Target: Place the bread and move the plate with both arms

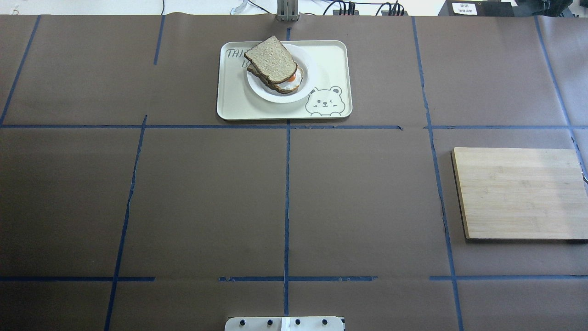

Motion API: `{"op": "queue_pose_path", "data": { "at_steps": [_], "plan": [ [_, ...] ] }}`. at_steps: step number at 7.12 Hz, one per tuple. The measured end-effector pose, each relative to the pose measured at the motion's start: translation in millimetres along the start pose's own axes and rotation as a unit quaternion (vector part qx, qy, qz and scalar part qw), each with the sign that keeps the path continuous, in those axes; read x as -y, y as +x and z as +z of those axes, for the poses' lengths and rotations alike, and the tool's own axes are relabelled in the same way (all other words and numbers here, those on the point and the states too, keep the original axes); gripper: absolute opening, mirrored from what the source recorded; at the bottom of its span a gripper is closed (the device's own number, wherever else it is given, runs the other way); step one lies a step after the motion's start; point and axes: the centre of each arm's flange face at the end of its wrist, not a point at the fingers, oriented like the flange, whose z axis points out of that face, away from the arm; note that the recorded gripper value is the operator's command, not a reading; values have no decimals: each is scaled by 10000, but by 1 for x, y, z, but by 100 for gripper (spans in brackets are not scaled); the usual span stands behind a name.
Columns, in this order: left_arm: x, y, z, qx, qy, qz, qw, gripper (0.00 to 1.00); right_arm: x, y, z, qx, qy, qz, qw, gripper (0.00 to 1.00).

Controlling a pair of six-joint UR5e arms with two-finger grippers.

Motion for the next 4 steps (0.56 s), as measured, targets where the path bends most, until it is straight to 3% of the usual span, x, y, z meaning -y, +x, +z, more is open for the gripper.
{"op": "queue_pose_path", "data": {
  "at_steps": [4],
  "plan": [
    [-1, 0, 1, -2, -12, -5, 10000, 100, -1, 3, -2, 4, 35, 38, 10000, 100]
  ]
}}
